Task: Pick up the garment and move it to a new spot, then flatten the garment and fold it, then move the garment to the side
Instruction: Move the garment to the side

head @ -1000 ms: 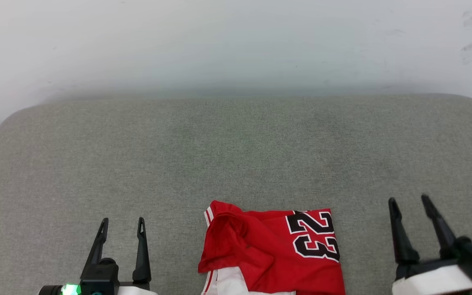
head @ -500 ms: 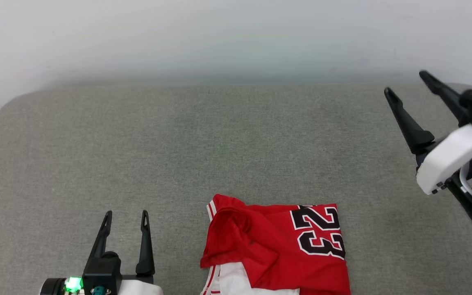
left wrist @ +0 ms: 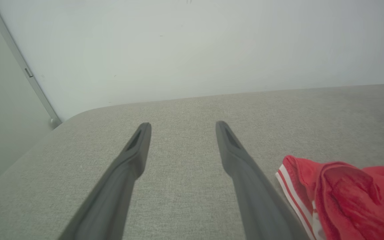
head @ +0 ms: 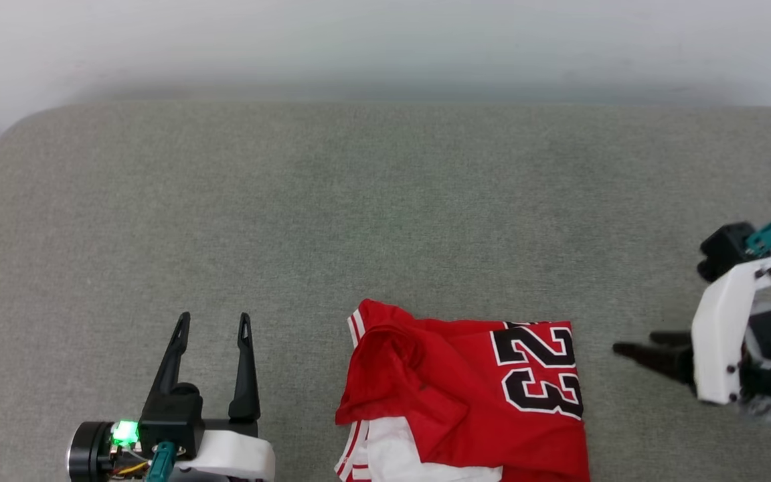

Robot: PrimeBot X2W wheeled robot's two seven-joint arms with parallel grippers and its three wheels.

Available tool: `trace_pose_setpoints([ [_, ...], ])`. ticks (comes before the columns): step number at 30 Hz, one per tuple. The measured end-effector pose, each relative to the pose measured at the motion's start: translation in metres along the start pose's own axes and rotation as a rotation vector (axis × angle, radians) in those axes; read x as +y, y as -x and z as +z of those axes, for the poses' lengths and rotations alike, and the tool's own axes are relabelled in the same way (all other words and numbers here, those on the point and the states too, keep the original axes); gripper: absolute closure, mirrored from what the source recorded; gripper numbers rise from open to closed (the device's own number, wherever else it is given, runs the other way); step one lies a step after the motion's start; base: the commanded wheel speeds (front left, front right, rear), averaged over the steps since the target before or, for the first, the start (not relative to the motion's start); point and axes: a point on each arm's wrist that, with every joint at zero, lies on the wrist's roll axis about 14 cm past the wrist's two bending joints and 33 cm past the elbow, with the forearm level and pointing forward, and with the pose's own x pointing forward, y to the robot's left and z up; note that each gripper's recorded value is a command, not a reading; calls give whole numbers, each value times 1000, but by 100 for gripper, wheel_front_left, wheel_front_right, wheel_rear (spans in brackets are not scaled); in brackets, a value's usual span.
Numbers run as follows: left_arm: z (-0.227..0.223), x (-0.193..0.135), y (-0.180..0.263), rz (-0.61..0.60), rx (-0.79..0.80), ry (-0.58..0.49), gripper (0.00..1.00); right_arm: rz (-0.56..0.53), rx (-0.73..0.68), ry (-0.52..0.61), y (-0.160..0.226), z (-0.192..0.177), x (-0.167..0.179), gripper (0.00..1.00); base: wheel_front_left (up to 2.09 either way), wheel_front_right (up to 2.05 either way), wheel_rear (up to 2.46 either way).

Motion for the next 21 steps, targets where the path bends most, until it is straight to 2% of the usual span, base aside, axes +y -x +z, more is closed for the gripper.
trace_pose_setpoints([
  [2,-2,1,-3,-1,4,0,0,39,66,-20,-13,-16,8,0,0,0,0],
  [11,-8,5,-15,7,18,-3,0,188,185,-117,-61,-54,45,0,0,0,0],
  [20,-15,12,-18,32,36,-8,0,213,264,-70,-89,-74,60,0,0,0,0],
  [21,-15,12,-18,33,37,-8,0,211,260,-63,-90,-74,60,55,0,0,0],
])
